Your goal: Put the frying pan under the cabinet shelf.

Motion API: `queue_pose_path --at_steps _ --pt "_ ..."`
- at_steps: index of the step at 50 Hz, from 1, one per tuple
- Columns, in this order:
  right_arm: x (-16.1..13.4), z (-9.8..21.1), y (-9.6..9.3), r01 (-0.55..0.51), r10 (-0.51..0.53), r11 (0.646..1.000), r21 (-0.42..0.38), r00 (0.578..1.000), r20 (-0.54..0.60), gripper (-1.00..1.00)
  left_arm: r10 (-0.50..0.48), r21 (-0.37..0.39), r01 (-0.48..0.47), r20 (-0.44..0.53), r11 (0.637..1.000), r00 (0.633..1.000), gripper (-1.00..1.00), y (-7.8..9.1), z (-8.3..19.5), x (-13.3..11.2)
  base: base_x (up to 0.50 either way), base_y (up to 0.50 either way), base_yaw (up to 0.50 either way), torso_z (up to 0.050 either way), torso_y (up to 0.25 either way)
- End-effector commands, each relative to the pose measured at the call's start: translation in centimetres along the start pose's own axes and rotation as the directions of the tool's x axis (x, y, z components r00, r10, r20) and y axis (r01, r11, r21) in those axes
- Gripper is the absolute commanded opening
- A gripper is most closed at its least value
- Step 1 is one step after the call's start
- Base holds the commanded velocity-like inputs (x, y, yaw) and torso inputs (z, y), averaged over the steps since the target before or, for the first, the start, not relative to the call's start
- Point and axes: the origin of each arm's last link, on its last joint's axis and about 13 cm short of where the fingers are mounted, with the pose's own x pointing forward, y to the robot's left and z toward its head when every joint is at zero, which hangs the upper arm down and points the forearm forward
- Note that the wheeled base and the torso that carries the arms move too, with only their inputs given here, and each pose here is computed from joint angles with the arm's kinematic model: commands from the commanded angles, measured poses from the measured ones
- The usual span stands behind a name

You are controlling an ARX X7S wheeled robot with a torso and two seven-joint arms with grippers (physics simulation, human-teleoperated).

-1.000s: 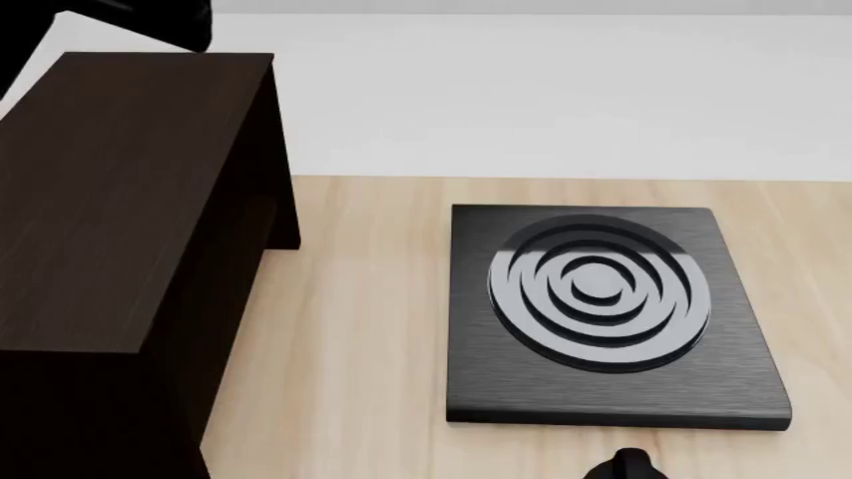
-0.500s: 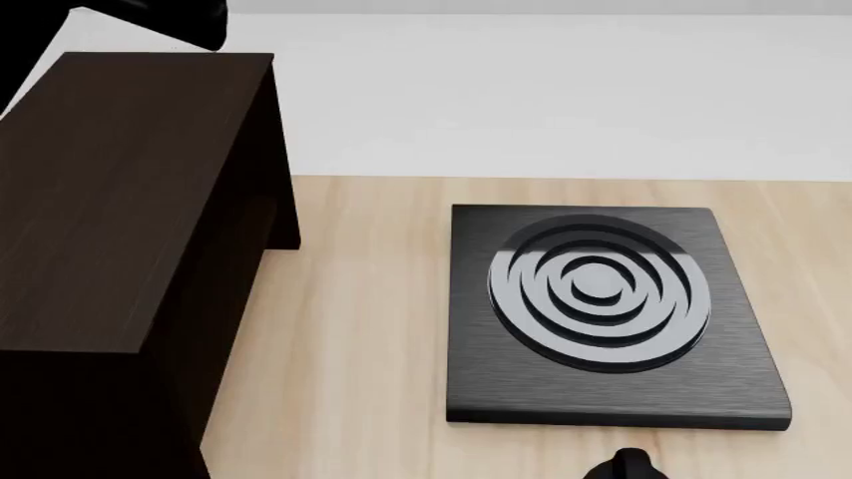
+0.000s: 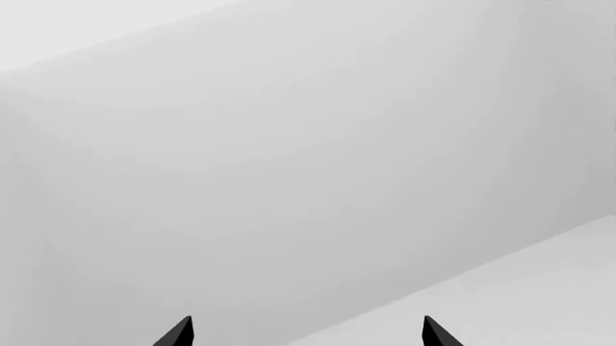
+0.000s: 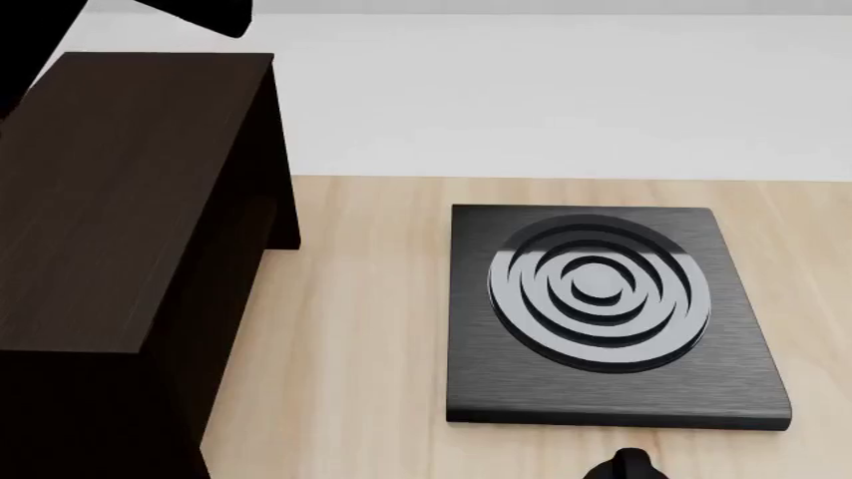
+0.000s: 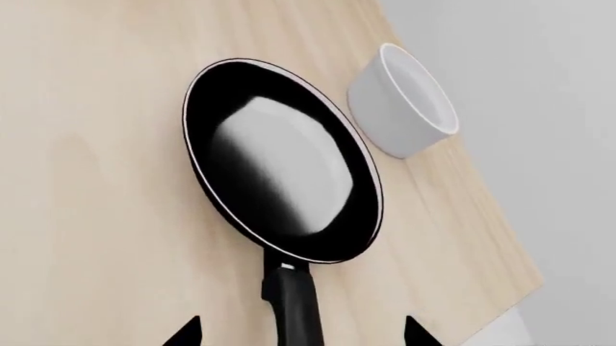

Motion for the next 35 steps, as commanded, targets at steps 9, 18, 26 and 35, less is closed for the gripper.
queue_pose_path --at_steps 9,18,26,35 --pt "1.9 -1.5 0.5 -0.021 0.022 0.999 0.042 1.000 -0.012 1.00 0.003 0.025 -0.003 0.015 1.000 1.000 1.00 -0.5 1.5 0.2 0.00 0.00 0.00 0.000 0.000" --pt "2.6 -2.6 0.7 -0.028 0.030 0.997 0.073 0.999 -0.026 1.00 -0.005 0.033 0.004 0.018 0.999 1.000 1.00 -1.2 2.0 0.3 0.00 0.00 0.00 0.000 0.000" --pt "3.1 -3.5 1.0 -0.032 0.036 0.995 0.095 0.998 -0.043 1.00 -0.009 0.034 0.009 0.017 0.999 1.000 1.00 -1.7 2.5 0.3 0.00 0.00 0.00 0.000 0.000" --pt "3.8 -4.6 0.4 -0.018 0.024 0.995 0.099 0.998 -0.057 1.00 -0.013 0.044 0.012 0.021 0.999 1.000 1.00 -2.2 2.7 0.4 0.00 0.00 0.00 0.000 0.000"
